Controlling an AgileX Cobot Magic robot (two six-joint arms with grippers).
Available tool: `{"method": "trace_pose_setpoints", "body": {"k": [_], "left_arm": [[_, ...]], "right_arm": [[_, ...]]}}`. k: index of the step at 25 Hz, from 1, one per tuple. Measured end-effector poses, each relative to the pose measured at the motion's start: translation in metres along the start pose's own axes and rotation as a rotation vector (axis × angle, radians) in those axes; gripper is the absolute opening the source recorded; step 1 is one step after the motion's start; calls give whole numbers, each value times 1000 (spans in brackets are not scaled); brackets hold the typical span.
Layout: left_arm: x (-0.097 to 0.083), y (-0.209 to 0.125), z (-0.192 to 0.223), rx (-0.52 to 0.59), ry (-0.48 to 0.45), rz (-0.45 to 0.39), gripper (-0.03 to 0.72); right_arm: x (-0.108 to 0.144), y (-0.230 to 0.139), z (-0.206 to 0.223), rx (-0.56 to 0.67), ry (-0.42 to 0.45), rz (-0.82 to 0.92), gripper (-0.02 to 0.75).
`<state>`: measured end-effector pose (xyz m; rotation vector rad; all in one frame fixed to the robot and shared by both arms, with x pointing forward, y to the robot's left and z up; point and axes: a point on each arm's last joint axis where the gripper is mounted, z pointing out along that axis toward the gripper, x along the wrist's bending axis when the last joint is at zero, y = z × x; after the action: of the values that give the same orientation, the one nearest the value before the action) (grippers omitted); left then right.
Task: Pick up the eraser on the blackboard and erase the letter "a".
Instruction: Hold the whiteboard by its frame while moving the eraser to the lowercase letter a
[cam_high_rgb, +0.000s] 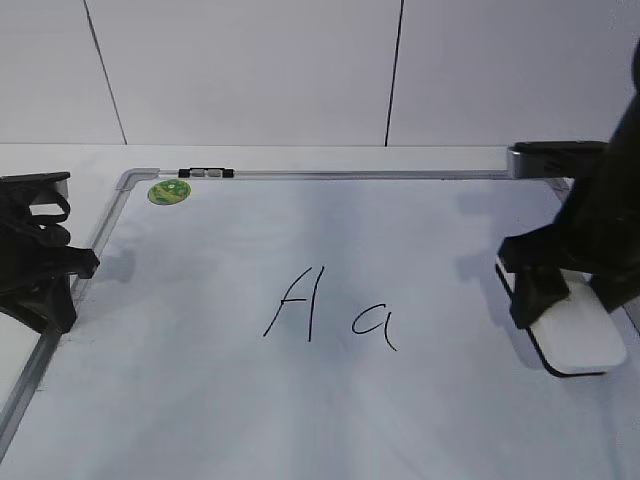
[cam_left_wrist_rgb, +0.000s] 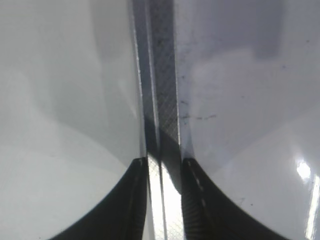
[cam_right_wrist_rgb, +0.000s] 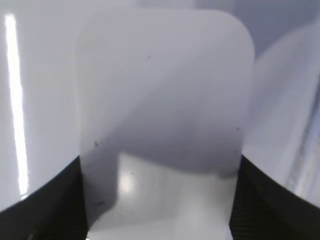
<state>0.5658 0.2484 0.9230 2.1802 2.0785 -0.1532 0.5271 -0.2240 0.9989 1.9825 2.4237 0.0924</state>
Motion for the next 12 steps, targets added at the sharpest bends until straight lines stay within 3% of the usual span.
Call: {"method": "trace_pose_setpoints", "body": {"k": [6,12], "left_arm": [[0,0,0,2,0,-2,162],[0,0,0,4,0,-4,164]], "right_arm": [[44,37,1,-25,1,-110,526],[82,63,19,35,-66,-225,526]]}}
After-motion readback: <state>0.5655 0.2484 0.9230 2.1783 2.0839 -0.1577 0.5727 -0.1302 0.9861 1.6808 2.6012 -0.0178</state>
